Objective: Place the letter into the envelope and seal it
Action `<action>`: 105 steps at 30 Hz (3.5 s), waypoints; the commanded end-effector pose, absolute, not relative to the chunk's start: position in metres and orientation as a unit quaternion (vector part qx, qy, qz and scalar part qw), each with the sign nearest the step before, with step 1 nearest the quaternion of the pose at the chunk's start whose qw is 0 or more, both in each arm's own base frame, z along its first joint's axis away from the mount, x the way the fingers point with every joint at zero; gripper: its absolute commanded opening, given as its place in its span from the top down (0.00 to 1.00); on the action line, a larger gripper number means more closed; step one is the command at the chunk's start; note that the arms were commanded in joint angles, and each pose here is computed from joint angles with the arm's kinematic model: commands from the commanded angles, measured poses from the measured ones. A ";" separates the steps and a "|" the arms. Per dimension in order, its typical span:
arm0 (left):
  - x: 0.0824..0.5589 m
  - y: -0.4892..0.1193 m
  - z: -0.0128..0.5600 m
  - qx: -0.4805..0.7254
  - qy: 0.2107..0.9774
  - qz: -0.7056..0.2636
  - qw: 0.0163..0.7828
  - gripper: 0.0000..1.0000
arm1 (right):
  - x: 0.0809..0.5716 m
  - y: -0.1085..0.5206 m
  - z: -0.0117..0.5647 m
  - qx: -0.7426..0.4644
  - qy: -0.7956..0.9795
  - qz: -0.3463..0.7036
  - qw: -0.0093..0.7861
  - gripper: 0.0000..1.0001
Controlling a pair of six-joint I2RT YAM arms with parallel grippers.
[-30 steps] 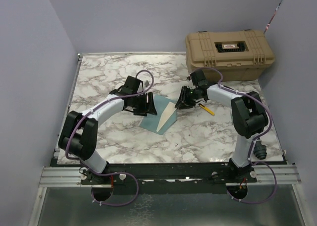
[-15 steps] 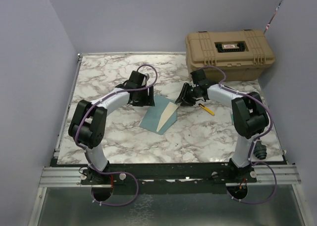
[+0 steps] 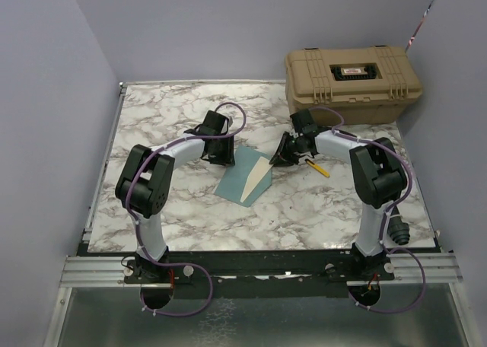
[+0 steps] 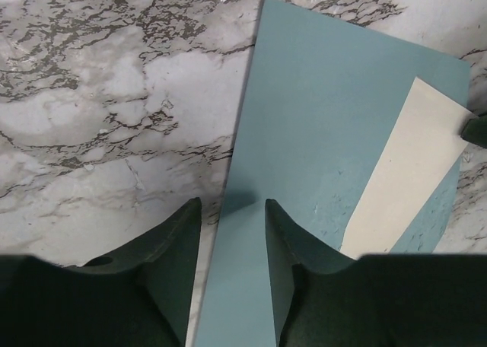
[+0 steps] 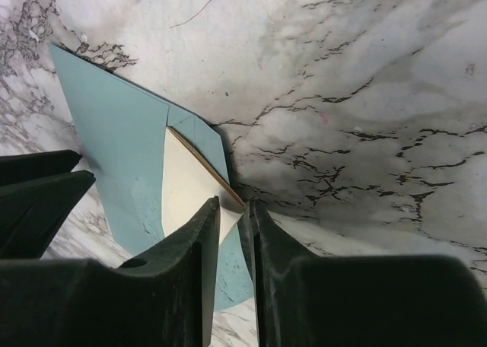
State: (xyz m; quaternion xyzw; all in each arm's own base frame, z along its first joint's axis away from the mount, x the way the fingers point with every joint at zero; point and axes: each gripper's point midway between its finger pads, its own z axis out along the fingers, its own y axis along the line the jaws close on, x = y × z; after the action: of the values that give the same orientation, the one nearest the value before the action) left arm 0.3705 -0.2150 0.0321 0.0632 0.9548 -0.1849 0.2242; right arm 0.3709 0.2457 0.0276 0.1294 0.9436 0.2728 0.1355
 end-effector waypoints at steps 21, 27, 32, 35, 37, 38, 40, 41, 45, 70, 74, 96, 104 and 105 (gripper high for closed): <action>0.357 -0.219 -0.001 0.070 0.966 -0.168 0.184 0.69 | 0.382 0.273 0.049 0.110 0.926 0.338 0.130 0.94; 0.353 -0.221 -0.005 0.073 0.968 -0.165 0.176 0.69 | 0.380 0.277 0.042 0.113 0.922 0.350 0.119 0.91; 0.353 -0.221 -0.004 0.077 0.967 -0.165 0.177 0.65 | 0.379 0.272 0.028 0.119 0.929 0.331 0.114 0.91; 0.353 -0.224 -0.003 0.085 0.966 -0.173 0.175 0.62 | 0.380 0.271 0.023 0.115 0.931 0.326 0.116 0.97; 0.351 -0.227 -0.003 0.094 0.963 -0.184 0.171 0.61 | 0.381 0.272 0.020 0.107 0.932 0.325 0.116 1.00; 0.351 -0.229 -0.002 0.098 0.962 -0.189 0.170 0.60 | 0.382 0.273 0.019 0.100 0.932 0.328 0.115 1.00; 0.349 -0.232 -0.002 0.109 0.960 -0.199 0.166 0.59 | 0.383 0.276 0.018 0.087 0.932 0.334 0.111 1.00; 0.348 -0.234 -0.003 0.113 0.959 -0.204 0.163 0.58 | 0.383 0.278 0.017 0.080 0.932 0.337 0.104 1.00; 0.345 -0.237 -0.006 0.120 0.957 -0.213 0.153 0.58 | 0.384 0.284 0.015 0.061 0.931 0.349 0.093 1.00; 0.351 -0.225 -0.011 0.085 0.968 -0.175 0.160 0.63 | 0.393 0.251 0.049 0.060 0.946 0.279 0.155 0.45; 0.350 -0.227 -0.012 0.083 0.968 -0.179 0.156 0.63 | 0.392 0.252 0.053 0.064 0.943 0.283 0.160 0.56; 0.349 -0.221 -0.017 0.066 0.972 -0.163 0.155 0.66 | 0.380 0.248 0.032 0.087 0.953 0.267 0.117 0.62; 0.347 -0.226 -0.016 0.070 0.970 -0.176 0.149 0.66 | 0.380 0.253 0.017 0.100 0.951 0.276 0.102 0.67; 0.346 -0.227 -0.016 0.072 0.970 -0.180 0.147 0.66 | 0.381 0.254 0.017 0.101 0.950 0.279 0.101 0.67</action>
State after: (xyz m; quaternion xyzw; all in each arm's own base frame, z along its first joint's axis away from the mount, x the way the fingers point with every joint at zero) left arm 0.3804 -0.2387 0.0285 0.0734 0.9481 -0.2121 0.2255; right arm 0.3794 0.2548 0.0264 0.0915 0.9501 0.2786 0.1067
